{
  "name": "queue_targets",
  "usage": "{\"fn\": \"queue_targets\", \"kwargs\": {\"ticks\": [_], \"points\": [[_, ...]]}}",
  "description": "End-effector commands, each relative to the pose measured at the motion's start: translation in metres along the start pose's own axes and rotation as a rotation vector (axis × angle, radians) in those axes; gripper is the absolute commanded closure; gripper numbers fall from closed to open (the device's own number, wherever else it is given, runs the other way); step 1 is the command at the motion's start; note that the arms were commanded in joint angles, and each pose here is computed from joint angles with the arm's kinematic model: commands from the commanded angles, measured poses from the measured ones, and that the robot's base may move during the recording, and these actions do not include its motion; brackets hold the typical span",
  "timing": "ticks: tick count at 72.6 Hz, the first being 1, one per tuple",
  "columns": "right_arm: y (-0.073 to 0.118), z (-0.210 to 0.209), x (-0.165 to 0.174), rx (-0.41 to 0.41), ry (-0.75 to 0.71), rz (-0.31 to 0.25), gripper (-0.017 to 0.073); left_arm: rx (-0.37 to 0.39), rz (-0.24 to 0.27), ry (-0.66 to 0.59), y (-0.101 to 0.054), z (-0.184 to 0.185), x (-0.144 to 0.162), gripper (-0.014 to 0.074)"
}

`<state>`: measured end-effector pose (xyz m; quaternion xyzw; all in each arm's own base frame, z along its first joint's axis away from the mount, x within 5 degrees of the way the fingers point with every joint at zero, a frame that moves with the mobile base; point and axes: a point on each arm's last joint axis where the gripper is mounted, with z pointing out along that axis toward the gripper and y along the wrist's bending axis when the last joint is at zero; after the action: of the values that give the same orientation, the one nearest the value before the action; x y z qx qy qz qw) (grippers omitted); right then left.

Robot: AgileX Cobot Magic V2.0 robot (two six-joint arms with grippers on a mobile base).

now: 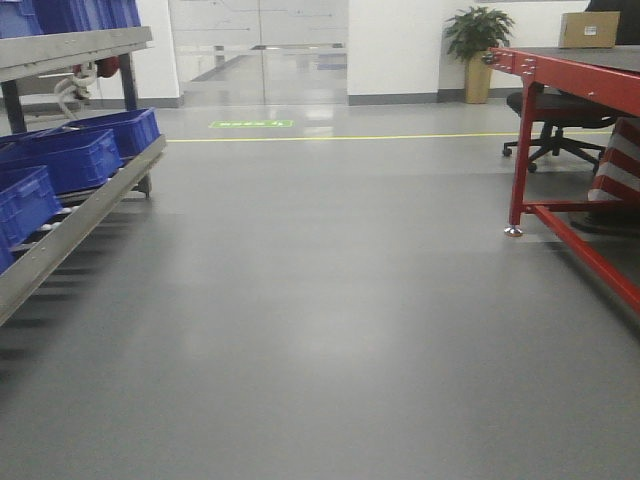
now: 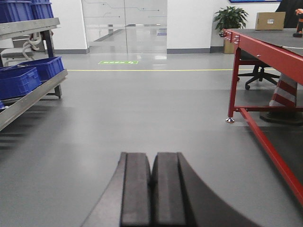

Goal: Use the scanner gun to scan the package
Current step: 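Drive the base forward along the aisle past the blue bins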

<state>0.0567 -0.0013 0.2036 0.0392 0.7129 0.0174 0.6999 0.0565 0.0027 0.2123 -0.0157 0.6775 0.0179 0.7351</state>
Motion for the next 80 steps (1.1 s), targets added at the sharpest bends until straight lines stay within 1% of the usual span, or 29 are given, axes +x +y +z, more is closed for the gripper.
{"fn": "queue_targets", "kwargs": {"ticks": [1, 80], "points": [[-0.0003, -0.0002, -0.0016, 0.005, -0.020, -0.001, 0.0727, -0.001, 0.003, -0.023, 0.0000, -0.0004, -0.0025, 0.0705], [-0.0003, -0.0002, -0.0016, 0.005, -0.020, -0.001, 0.0727, -0.001, 0.003, -0.023, 0.0000, -0.0004, -0.0025, 0.0705]]}}
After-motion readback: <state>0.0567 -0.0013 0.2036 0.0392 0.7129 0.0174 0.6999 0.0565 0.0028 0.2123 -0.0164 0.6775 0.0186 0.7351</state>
